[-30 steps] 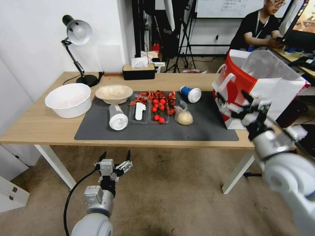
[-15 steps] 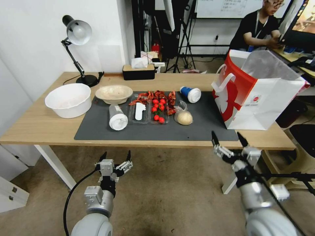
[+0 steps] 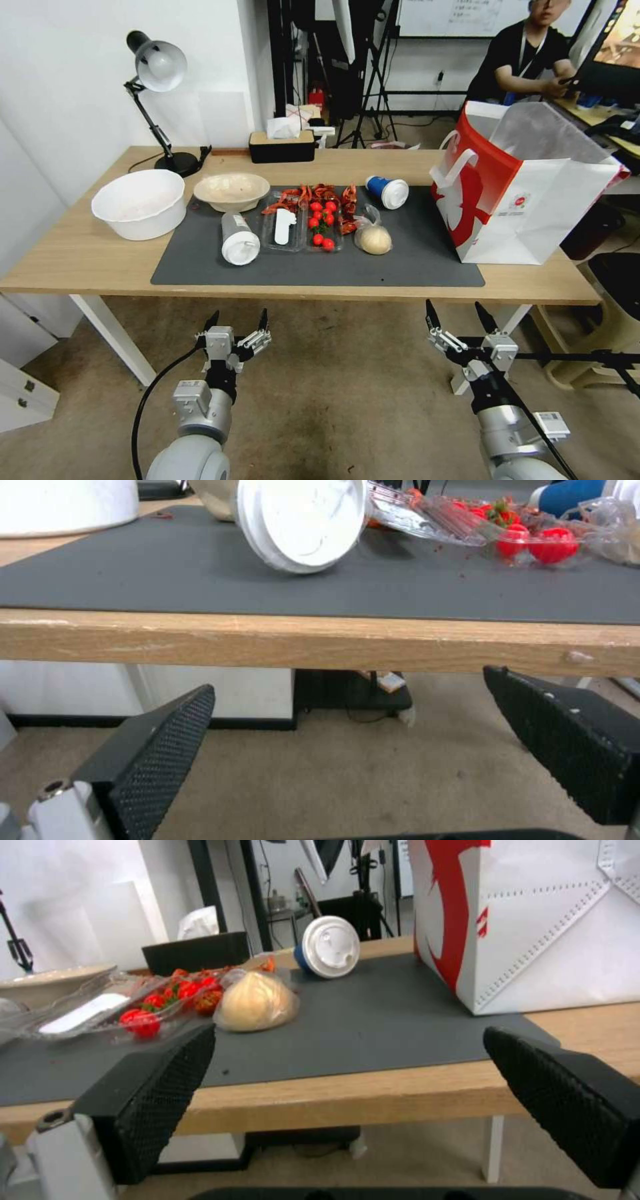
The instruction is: Pick up the trash from the table and place it into the takeout bag.
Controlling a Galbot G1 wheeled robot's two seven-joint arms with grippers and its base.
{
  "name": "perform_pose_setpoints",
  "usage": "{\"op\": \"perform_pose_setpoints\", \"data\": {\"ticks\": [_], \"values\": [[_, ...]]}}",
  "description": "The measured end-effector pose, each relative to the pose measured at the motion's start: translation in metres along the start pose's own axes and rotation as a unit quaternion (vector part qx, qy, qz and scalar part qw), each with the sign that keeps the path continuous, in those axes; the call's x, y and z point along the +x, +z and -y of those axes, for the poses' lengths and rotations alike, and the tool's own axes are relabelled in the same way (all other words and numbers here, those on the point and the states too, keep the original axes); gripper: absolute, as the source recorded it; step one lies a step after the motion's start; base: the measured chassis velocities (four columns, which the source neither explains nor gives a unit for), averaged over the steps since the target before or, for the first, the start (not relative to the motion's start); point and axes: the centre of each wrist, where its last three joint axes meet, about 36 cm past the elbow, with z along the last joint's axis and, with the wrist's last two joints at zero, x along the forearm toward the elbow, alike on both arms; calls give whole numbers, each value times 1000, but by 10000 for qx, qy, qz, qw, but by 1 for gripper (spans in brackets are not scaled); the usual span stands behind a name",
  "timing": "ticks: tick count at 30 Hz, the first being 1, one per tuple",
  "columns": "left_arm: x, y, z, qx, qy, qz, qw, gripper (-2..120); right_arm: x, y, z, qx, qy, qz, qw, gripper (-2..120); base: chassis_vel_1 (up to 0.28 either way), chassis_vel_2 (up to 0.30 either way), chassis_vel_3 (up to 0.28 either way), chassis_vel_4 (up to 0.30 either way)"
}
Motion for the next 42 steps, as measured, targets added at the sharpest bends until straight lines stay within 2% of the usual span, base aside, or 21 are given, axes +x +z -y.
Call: {"op": "perform_pose_setpoints", "data": {"ticks": [11, 19, 24, 34, 42], "values": [[-1, 1, -1, -1, -16, 13, 10000, 100, -14, -2, 4, 54, -119, -44, 9999, 100, 0, 0, 0, 0], [-1, 1, -2, -17, -35, 36, 10000, 100, -74, -21, 14, 54, -600, -130, 9981, 100, 0, 0, 0, 0], [-1, 1, -3, -27, -59, 52, 10000, 100, -98, -32, 18, 121, -773, -148, 9968, 100, 0, 0, 0, 0], [-2, 2, -8, -35, -136, 38, 9999, 100, -183, -42, 33, 148, -1447, -602, 9875, 100, 0, 0, 0, 0], [-2, 4, -11, -27, -208, 38, 9998, 100, -232, -38, 21, 181, -1692, -847, 9818, 100, 0, 0, 0, 0]]}}
